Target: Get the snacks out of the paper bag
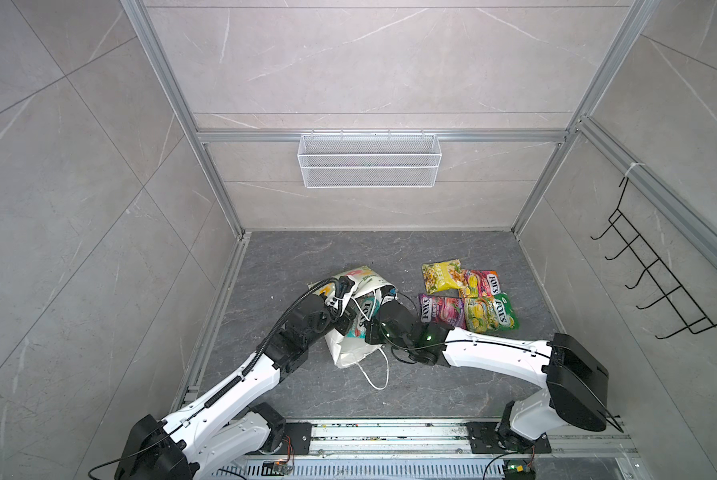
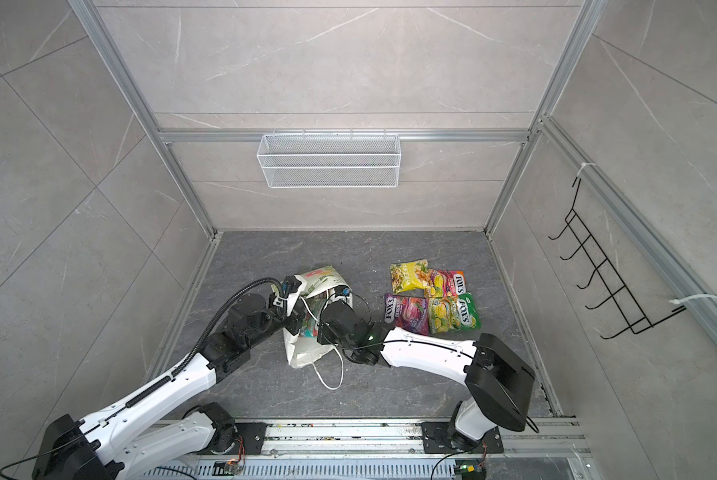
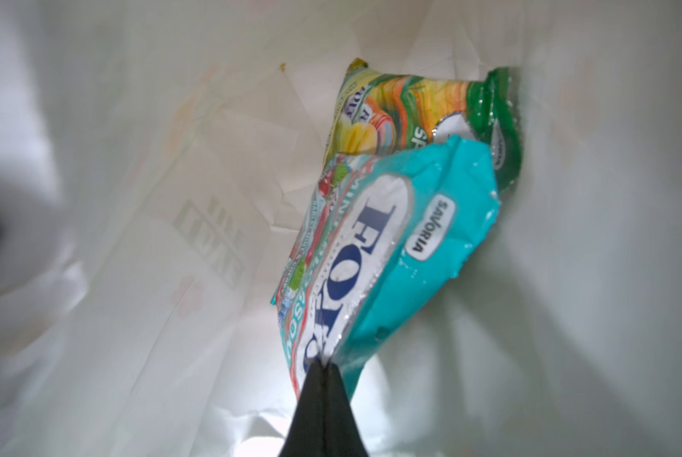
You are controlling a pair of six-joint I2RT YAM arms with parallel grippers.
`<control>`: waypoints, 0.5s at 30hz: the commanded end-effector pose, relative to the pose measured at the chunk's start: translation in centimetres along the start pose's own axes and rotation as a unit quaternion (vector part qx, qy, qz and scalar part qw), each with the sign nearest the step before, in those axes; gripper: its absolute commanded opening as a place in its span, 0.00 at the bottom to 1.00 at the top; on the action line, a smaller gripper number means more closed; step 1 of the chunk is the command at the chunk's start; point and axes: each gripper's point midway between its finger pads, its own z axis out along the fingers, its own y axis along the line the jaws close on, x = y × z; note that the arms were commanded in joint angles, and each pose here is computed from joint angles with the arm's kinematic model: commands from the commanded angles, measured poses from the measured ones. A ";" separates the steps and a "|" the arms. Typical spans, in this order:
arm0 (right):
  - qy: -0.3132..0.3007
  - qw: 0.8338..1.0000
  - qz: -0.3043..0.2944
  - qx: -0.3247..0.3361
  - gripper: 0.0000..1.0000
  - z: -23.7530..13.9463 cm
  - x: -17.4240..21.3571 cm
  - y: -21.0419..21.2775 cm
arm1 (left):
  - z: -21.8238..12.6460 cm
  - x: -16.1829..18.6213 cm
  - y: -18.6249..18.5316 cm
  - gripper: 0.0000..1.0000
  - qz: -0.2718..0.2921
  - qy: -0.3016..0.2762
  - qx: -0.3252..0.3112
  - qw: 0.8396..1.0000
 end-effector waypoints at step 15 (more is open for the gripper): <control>0.038 0.997 0.040 0.057 0.03 0.4 2.9 -2.7 | 0.2 -0.9 -0.2 0.00 -0.002 -0.019 0.005 1.000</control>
